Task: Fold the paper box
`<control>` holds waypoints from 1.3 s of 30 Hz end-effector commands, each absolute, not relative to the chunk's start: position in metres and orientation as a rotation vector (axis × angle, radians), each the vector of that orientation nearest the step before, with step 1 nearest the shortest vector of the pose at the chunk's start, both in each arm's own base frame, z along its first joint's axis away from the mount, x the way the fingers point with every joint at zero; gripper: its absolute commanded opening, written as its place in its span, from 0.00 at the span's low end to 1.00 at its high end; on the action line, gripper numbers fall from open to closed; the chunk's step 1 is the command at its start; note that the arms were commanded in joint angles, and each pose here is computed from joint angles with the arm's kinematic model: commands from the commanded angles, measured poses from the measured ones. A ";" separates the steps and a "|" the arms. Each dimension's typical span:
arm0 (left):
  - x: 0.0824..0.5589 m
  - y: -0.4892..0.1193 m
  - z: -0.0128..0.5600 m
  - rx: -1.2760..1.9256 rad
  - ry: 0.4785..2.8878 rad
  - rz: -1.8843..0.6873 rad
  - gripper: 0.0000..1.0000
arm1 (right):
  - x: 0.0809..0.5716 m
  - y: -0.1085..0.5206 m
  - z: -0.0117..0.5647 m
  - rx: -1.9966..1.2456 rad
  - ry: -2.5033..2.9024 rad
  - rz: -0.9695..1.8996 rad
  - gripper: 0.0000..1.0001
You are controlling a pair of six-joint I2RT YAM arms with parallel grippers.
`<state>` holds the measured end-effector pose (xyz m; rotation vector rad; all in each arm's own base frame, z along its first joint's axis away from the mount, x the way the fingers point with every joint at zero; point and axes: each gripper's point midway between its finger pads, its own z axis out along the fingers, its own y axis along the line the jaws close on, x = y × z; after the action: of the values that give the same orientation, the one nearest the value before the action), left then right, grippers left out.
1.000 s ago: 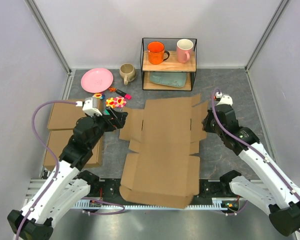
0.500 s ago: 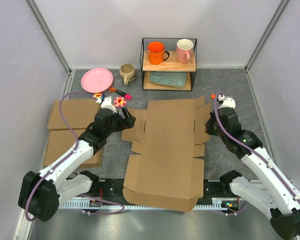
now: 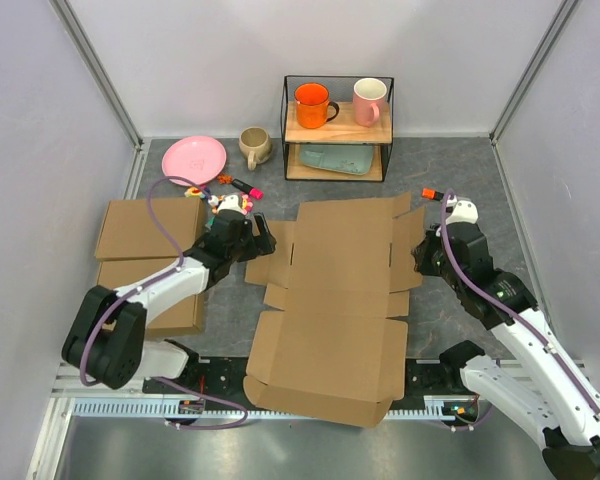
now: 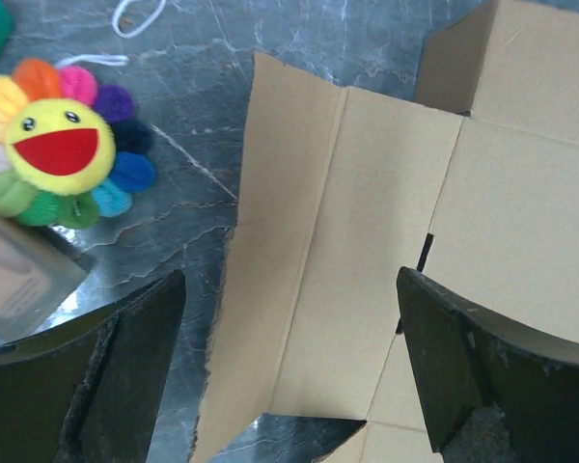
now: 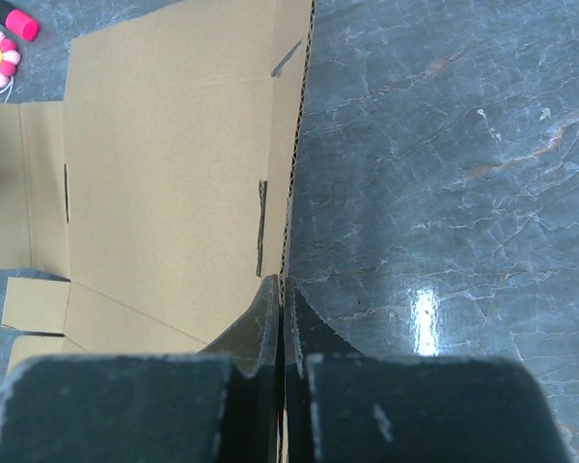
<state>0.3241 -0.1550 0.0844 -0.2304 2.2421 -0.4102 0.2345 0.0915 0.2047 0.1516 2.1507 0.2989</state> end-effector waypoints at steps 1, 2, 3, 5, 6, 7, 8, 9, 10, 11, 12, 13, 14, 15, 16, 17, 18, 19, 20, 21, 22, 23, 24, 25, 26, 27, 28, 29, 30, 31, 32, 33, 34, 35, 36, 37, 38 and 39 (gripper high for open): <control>0.348 -0.179 0.104 -0.194 2.168 -0.522 0.95 | 0.229 0.097 0.208 0.097 2.153 0.338 0.00; 0.349 -0.180 0.099 -0.186 2.181 -0.519 0.93 | 0.228 0.097 0.208 0.097 2.153 0.338 0.00; 0.350 -0.183 0.101 -0.169 2.179 -0.532 0.92 | 0.228 0.097 0.208 0.098 2.152 0.341 0.00; 0.352 -0.185 0.102 -0.165 2.182 -0.535 0.81 | 0.227 0.097 0.211 0.093 2.142 0.345 0.00; 0.352 -0.185 0.102 -0.167 2.187 -0.536 0.76 | 0.226 0.098 0.213 0.088 2.136 0.354 0.00; 0.352 -0.186 0.104 -0.163 2.181 -0.546 0.63 | 0.225 0.098 0.214 0.086 2.132 0.356 0.00; 0.351 -0.187 0.104 -0.156 2.178 -0.552 0.56 | 0.225 0.098 0.217 0.083 2.122 0.361 0.00; 0.350 -0.188 0.108 -0.139 2.170 -0.560 0.41 | 0.224 0.097 0.221 0.086 2.107 0.367 0.00; 0.350 -0.189 0.109 -0.128 2.163 -0.566 0.35 | 0.224 0.096 0.223 0.087 2.100 0.366 0.05; 0.349 -0.191 0.110 -0.112 2.151 -0.581 0.30 | 0.223 0.095 0.231 0.092 2.084 0.368 0.29; 0.346 -0.195 0.111 -0.067 2.146 -0.608 0.26 | 0.223 0.093 0.236 0.105 2.075 0.367 0.40; 0.345 -0.197 0.116 -0.048 2.125 -0.628 0.18 | 0.221 0.092 0.243 0.110 2.059 0.372 0.51; 0.343 -0.199 0.116 -0.037 2.111 -0.643 0.14 | 0.220 0.091 0.255 0.124 2.037 0.385 0.66; 0.342 -0.201 0.118 -0.022 2.100 -0.662 0.08 | 0.219 0.089 0.264 0.136 2.014 0.388 0.71; 0.341 -0.203 0.123 -0.011 2.082 -0.681 0.06 | 0.218 0.087 0.271 0.143 1.998 0.386 0.76; 0.337 -0.204 0.122 0.002 2.076 -0.697 0.04 | 0.218 0.081 0.288 0.165 1.961 0.373 0.83; 0.338 -0.209 0.130 0.023 2.039 -0.732 0.02 | 0.218 0.078 0.297 0.177 1.942 0.366 0.85; 0.336 -0.211 0.132 0.040 2.024 -0.741 0.02 | 0.218 0.076 0.306 0.185 1.920 0.360 0.86; 0.334 -0.212 0.137 0.058 1.998 -0.744 0.02 | 0.219 0.072 0.324 0.196 1.872 0.360 0.88; 0.337 -0.212 0.143 0.078 1.956 -0.723 0.02 | 0.220 0.072 0.329 0.182 1.857 0.353 0.88; 0.334 -0.216 0.147 0.101 1.928 -0.717 0.02 | 0.222 0.073 0.338 0.166 1.837 0.358 0.89; 0.330 -0.214 0.146 0.107 1.909 -0.697 0.02 | 0.226 0.078 0.343 0.140 1.823 0.373 0.89; 0.335 -0.212 0.155 0.111 1.839 -0.660 0.02 | 0.234 0.082 0.338 0.122 1.841 0.358 0.89; 0.331 -0.216 0.159 0.119 1.797 -0.649 0.02 | 0.242 0.087 0.336 0.115 1.829 0.368 0.89; 0.322 -0.212 0.150 0.128 1.780 -0.629 0.02 | 0.246 0.092 0.333 0.099 1.826 0.381 0.89; 0.322 -0.208 0.154 0.134 1.721 -0.583 0.02 | 0.249 0.102 0.330 0.079 1.824 0.421 0.88; 0.318 -0.215 0.176 0.141 1.596 -0.611 0.02 | 0.256 0.108 0.330 0.100 1.800 0.462 0.87; 0.308 -0.211 0.168 0.156 1.565 -0.595 0.02 | 0.258 0.111 0.330 0.112 1.792 0.483 0.88; 0.306 -0.207 0.168 0.184 1.523 -0.537 0.02 | 0.261 0.119 0.327 0.099 1.799 0.516 0.88; 0.298 -0.215 0.185 0.200 1.429 -0.559 0.02 | 0.263 0.126 0.329 0.079 1.786 0.550 0.88; 0.290 -0.214 0.177 0.235 1.423 -0.536 0.02 | 0.265 0.131 0.329 0.060 1.790 0.564 0.88; 0.288 -0.212 0.173 0.277 1.409 -0.479 0.02 | 0.271 0.135 0.323 0.052 1.817 0.560 0.88; 0.280 -0.217 0.181 0.284 1.361 -0.492 0.02 | 0.272 0.139 0.326 0.008 1.823 0.557 0.88; 0.275 -0.214 0.172 0.300 1.370 -0.472 0.02 | 0.275 0.142 0.323 -0.025 1.836 0.546 0.89; 0.272 -0.210 0.171 0.309 1.358 -0.435 0.02 | 0.282 0.145 0.313 -0.046 1.874 0.526 0.89; 0.265 -0.210 0.161 0.332 1.369 -0.423 0.02 | 0.283 0.147 0.313 -0.101 1.889 0.506 0.89; 0.265 -0.203 0.167 0.316 1.335 -0.377 0.02 | 0.288 0.152 0.303 -0.134 1.927 0.495 0.89; 0.260 -0.205 0.165 0.324 1.330 -0.367 0.02 | 0.290 0.153 0.301 -0.149 1.938 0.488 0.89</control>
<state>0.2612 -0.2237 0.1202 0.3667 1.5615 -0.5168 0.2790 0.1373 0.2822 -0.0135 1.9751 0.4699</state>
